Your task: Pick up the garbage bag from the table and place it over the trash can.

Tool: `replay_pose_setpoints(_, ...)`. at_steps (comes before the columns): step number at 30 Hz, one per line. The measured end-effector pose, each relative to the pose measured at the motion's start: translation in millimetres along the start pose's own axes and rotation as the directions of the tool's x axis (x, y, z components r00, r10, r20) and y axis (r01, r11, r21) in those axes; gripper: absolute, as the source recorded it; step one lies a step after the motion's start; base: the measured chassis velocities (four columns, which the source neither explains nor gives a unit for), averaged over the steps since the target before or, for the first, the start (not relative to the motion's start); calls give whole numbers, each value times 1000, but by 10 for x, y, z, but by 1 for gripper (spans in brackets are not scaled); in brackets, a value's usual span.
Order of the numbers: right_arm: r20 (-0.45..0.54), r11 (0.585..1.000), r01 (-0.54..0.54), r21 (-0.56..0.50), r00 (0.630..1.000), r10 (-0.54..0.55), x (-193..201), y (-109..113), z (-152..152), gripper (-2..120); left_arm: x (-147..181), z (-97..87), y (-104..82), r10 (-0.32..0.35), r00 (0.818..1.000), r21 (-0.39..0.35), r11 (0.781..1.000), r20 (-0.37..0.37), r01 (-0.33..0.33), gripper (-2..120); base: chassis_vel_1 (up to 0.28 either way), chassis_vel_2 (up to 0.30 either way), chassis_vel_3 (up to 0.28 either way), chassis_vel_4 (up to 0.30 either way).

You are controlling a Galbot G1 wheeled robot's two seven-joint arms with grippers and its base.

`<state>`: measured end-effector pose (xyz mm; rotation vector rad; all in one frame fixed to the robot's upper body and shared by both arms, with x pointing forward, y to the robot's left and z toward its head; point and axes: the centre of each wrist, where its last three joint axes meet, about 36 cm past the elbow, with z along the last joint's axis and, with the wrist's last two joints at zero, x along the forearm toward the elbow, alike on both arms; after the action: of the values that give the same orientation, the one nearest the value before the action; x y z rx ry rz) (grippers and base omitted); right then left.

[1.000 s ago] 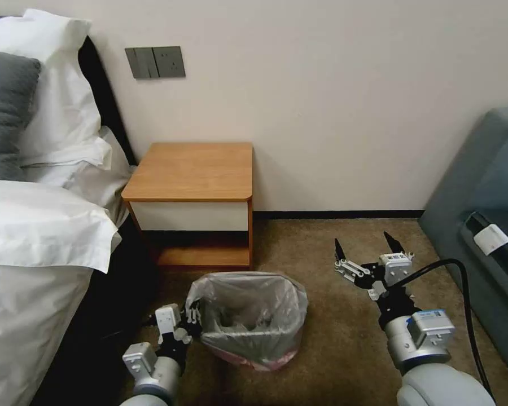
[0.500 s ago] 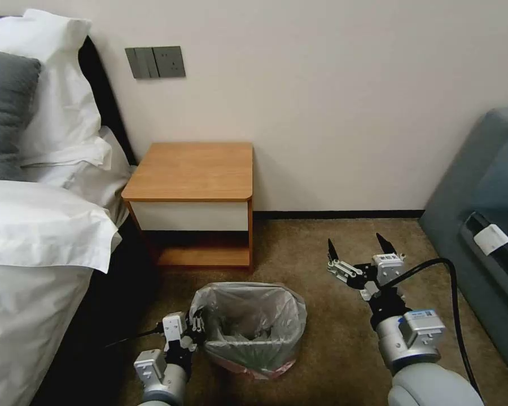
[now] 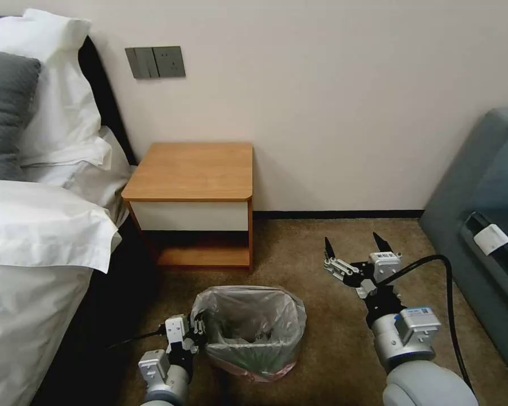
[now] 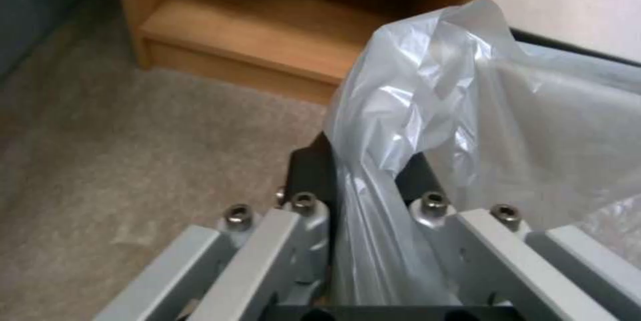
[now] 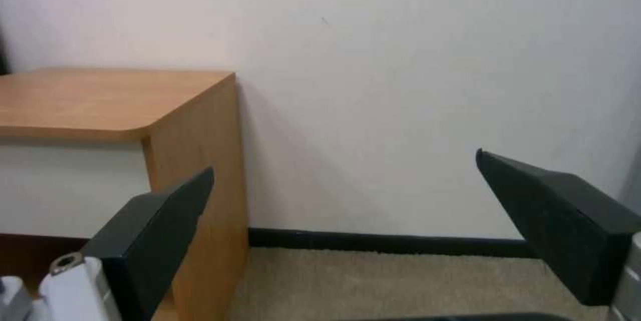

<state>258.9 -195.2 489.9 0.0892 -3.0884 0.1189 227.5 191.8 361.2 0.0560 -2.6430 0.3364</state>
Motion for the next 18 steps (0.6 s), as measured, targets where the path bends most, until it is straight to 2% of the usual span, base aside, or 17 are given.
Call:
replay_pose_setpoints(2,-4,1000,-4,-9,1000,4,-20,-10,-15,100,-8,3,5,-5,1000,-8,1000,-5,5,27,0,0,0,0)
replay_pose_setpoints(3,-4,1000,-4,-9,1000,4,-20,-10,-15,100,-8,3,5,-5,1000,-8,1000,-5,5,27,0,0,0,0)
replay_pose_setpoints(6,-8,1000,-13,-18,1000,12,-38,-14,-33,100,-16,-6,5,-2,1000,-21,1000,-10,2,40,0,0,0,0)
replay_pose_setpoints(7,-8,1000,-13,-18,1000,12,-38,-14,-33,100,-16,-6,5,-2,1000,-21,1000,-10,2,40,0,0,0,0)
replay_pose_setpoints(11,-7,999,-19,-29,1000,19,-36,-11,-46,100,-7,-33,8,18,1000,-34,999,-14,-19,59,0,0,0,0)
replay_pose_setpoints(12,-7,999,-19,-29,1000,19,-36,-11,-46,100,-7,-33,8,18,1000,-34,999,-14,-19,59,0,0,0,0)
replay_pose_setpoints(18,-11,999,-25,-43,1000,25,-22,15,-62,100,2,-49,25,14,1000,-77,997,-3,-14,82,0,0,0,0)
